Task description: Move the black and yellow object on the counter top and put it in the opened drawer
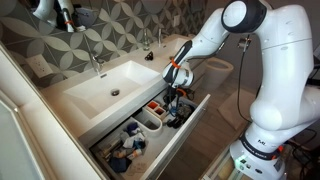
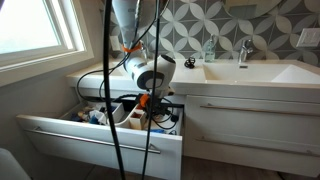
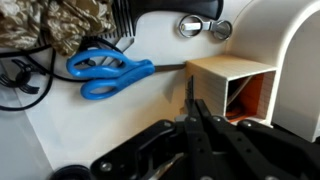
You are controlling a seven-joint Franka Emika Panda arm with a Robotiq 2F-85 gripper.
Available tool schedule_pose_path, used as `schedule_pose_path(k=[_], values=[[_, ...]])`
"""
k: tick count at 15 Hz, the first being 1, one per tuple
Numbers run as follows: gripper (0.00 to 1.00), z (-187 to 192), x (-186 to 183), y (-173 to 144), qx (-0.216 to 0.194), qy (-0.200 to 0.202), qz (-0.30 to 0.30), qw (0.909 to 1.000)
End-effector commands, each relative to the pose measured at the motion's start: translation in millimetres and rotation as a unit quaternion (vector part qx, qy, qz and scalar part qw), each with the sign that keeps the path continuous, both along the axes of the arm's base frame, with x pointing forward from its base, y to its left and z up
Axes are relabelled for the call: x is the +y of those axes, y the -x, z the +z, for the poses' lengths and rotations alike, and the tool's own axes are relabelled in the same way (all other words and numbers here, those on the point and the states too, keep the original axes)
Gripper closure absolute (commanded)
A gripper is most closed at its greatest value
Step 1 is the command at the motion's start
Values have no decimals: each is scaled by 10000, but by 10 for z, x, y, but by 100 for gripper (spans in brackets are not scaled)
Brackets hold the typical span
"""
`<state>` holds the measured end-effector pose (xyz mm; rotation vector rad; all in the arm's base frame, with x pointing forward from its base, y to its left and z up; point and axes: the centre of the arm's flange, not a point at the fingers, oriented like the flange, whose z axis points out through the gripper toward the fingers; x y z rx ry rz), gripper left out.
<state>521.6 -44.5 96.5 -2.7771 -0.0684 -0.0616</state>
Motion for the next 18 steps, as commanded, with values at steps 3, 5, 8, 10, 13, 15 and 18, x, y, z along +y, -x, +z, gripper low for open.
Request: schedule_pose_path(k=[3, 5, 8, 10, 13, 15, 18], values=[[99, -10, -318, 73, -101, -252, -148, 9995], [99, -14, -406, 22, -52, -299, -155, 9994], [99, -20, -491, -59, 29, -466, -37, 9989], [99, -7, -544, -131, 96, -570, 7, 9983], [99, -17, -635, -250, 252, -706, 37, 9972], [99, -46, -691, -324, 417, -799, 29, 9959], [99, -115, -752, -398, 650, -918, 14, 9937]])
